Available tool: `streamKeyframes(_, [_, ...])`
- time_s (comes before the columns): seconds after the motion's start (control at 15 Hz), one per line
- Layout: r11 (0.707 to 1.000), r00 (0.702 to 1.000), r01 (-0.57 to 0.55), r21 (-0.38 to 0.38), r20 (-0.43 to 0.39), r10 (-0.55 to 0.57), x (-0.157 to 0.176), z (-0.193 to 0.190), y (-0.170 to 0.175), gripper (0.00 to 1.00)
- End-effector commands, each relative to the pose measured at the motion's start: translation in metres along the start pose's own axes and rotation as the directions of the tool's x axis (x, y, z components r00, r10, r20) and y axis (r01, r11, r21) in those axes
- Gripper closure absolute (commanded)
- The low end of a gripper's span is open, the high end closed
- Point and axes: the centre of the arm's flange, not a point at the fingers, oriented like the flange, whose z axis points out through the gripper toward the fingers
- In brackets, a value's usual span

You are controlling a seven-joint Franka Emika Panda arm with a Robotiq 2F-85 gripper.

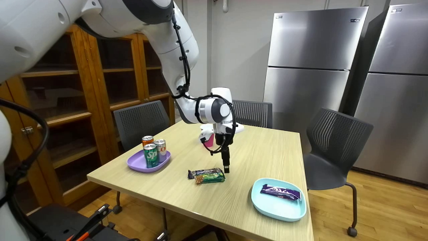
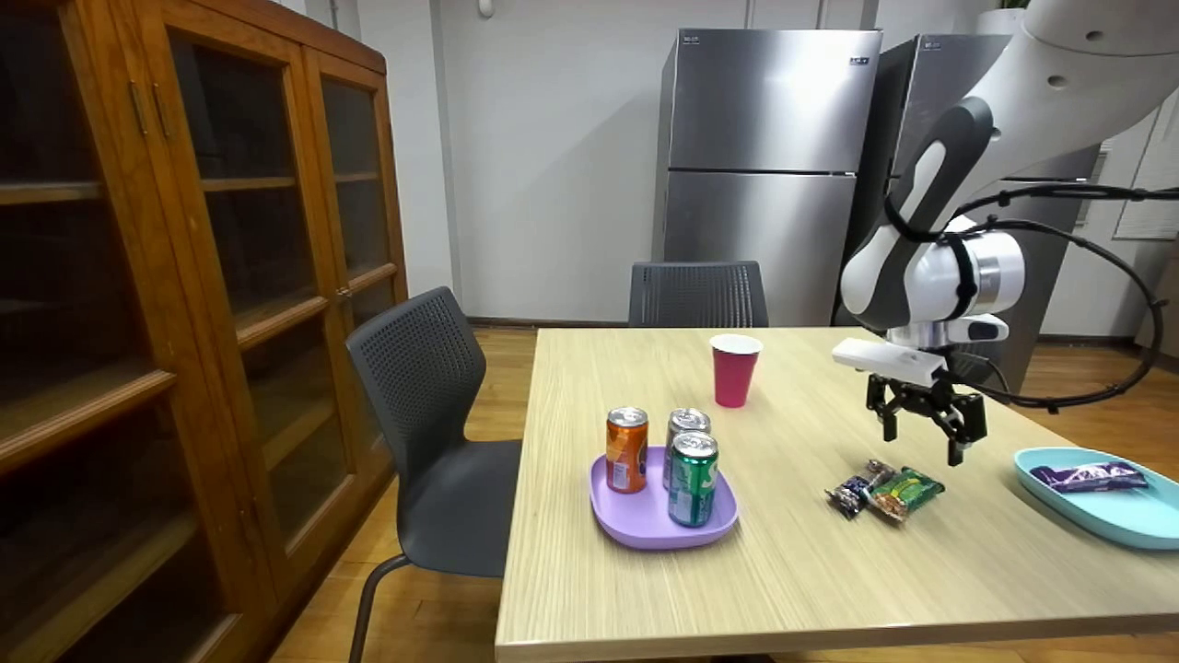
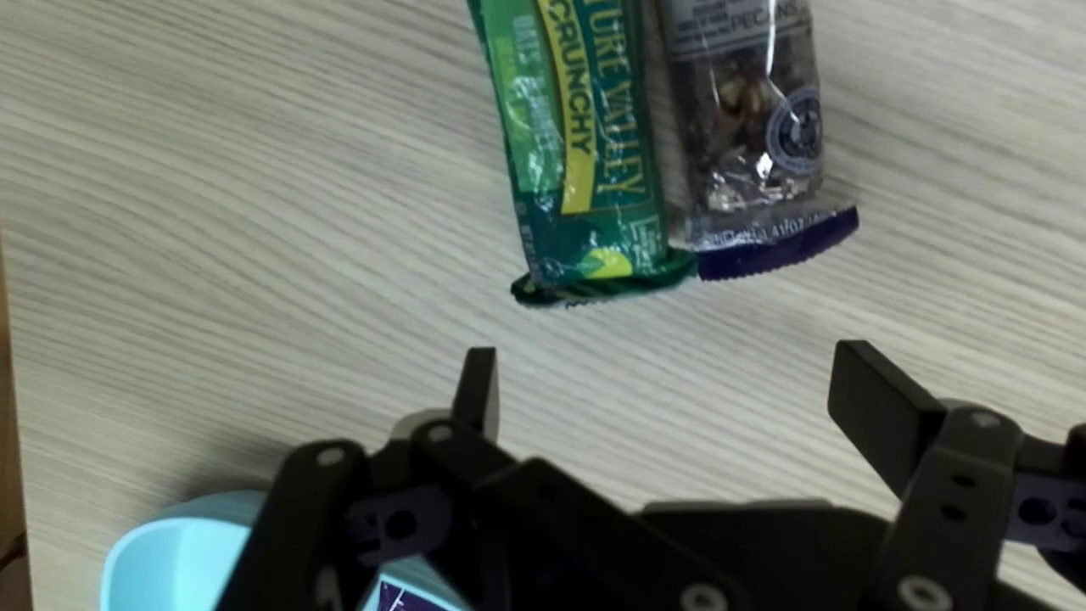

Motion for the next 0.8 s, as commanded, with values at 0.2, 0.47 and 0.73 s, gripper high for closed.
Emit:
streamKeyframes(0.2, [0.989, 0.988, 0.147, -0.011, 0.04, -0.146, -0.035, -0.017, 0.035, 0.0])
streamKeyframes(0.47, [0.98, 0.979, 0.196, -0.023, 0.062, -0.194, -0.049, -0.014, 0.053, 0.0])
streamKeyframes(0.73, [0.981, 0.979, 0.191, -0.034, 0.079, -0.187, -0.056, -0.008, 0.063, 0.0])
